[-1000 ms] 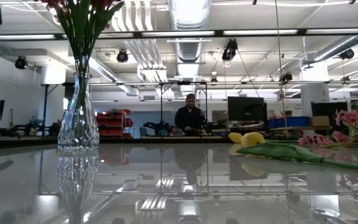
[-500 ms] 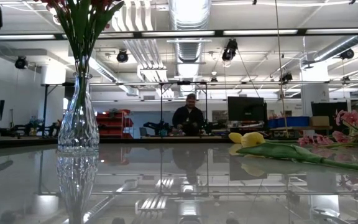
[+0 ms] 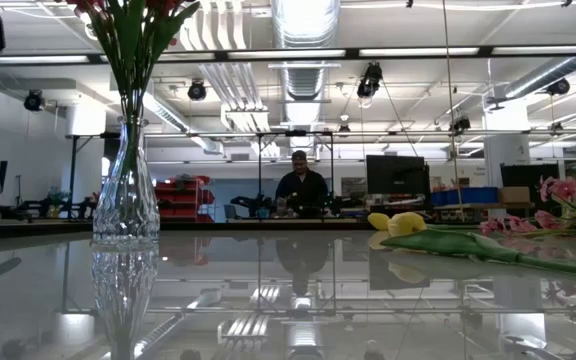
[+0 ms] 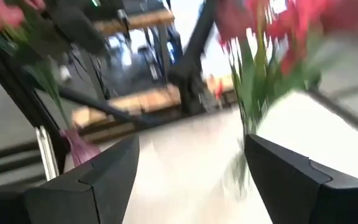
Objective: Sort flowers into vase by color
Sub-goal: Put the left pink flower into the purple vase, then put the bottom yellow flower into the purple vase
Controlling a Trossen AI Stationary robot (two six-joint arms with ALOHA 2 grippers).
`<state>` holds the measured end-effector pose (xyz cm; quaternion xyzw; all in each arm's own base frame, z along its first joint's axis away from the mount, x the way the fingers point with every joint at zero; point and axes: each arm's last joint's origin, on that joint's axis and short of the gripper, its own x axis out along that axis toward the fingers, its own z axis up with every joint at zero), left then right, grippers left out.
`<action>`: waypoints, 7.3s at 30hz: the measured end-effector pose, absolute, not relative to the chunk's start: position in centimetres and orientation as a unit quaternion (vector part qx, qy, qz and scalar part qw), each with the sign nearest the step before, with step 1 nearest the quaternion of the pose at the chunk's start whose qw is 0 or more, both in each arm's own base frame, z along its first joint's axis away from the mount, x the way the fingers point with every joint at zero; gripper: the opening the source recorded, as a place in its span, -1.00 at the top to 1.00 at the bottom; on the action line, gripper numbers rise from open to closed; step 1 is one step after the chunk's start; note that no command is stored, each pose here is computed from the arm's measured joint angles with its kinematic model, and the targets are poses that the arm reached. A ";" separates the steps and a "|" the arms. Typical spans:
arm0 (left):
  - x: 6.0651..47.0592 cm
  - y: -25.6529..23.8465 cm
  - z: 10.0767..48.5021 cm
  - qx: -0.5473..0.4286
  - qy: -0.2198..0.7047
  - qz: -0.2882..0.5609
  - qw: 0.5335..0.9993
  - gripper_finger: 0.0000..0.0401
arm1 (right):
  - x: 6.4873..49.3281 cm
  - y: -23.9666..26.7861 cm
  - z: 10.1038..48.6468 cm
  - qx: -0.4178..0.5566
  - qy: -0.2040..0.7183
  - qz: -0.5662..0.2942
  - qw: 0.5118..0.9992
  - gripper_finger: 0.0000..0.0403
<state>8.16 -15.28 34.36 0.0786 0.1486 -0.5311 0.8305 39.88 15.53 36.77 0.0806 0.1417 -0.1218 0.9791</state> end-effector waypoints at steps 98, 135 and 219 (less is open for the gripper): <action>10.1 -9.8 34.8 -0.069 0.183 -0.133 0.972 -0.25 | 52.9 14.4 34.6 -0.052 -0.039 -0.023 0.998 0.94; 6.2 -6.9 43.3 -0.082 0.245 -0.391 0.883 1.00 | 45.9 20.5 41.5 -0.120 -0.026 -0.170 0.978 -0.13; 7.1 -12.8 39.1 -0.043 0.415 -0.366 0.832 0.14 | 41.3 16.9 35.3 0.015 0.242 -0.359 0.901 -0.28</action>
